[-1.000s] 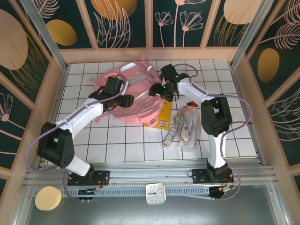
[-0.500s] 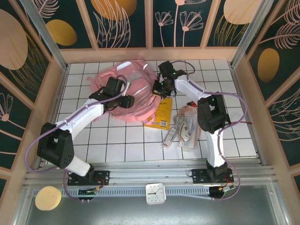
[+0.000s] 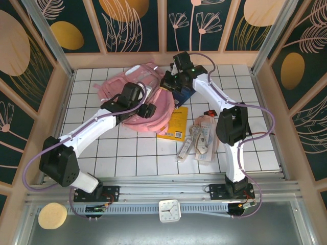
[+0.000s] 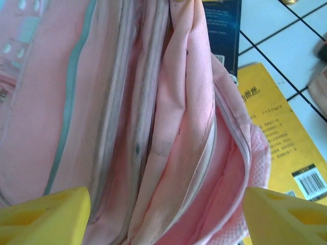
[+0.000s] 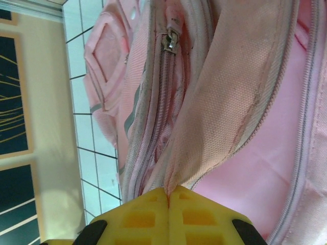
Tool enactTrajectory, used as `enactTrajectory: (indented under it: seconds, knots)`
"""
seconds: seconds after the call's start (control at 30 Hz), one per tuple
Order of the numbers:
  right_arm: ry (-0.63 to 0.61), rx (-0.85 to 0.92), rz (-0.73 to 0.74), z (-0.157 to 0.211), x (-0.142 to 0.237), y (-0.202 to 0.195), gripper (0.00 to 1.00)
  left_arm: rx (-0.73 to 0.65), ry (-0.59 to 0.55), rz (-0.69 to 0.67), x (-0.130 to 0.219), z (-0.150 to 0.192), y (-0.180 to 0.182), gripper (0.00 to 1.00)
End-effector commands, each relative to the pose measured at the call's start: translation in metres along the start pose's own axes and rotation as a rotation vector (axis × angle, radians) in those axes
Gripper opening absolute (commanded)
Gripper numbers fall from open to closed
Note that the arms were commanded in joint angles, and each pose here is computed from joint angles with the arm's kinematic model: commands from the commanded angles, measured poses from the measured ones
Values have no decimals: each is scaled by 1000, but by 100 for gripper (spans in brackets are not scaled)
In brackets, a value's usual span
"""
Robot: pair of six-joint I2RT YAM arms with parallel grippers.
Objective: Pack the student bag
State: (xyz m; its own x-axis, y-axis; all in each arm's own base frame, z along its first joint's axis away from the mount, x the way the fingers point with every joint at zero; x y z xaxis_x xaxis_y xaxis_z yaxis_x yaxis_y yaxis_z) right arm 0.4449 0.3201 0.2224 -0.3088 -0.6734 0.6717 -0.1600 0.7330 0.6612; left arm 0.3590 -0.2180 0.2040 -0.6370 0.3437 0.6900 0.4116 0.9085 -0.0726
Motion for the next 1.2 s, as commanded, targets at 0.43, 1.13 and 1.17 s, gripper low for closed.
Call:
enactTrajectory:
  seconds: [0.43,1.13,1.17]
  knots:
    - [-101,59,-82,-8,60,35,46,-40,54,-190,-34,-32,20,0]
    - [-4,-55,111,29,52,-142,99,34,150,-330,-31,-13,65,0]
    - [3,-74,100,32,46,-148,98,37,154,-315,-36,-13,63,0]
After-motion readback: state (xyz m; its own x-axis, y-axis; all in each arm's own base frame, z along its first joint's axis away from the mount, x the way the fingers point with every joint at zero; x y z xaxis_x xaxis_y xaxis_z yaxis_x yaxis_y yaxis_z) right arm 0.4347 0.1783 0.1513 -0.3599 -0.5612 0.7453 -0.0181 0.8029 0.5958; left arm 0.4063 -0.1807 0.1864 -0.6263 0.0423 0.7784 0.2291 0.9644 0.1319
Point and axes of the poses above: each hand's point on the last joint's axis, 136 mm out from that joint toward the fingers, its own x axis back along the fingers, its own y axis along the line the jaws close on, z = x × y, the point moved 2 cm from there along x, back along the fingers, and after that the axes turned 7 degrees about x, right-handed, at the moved point
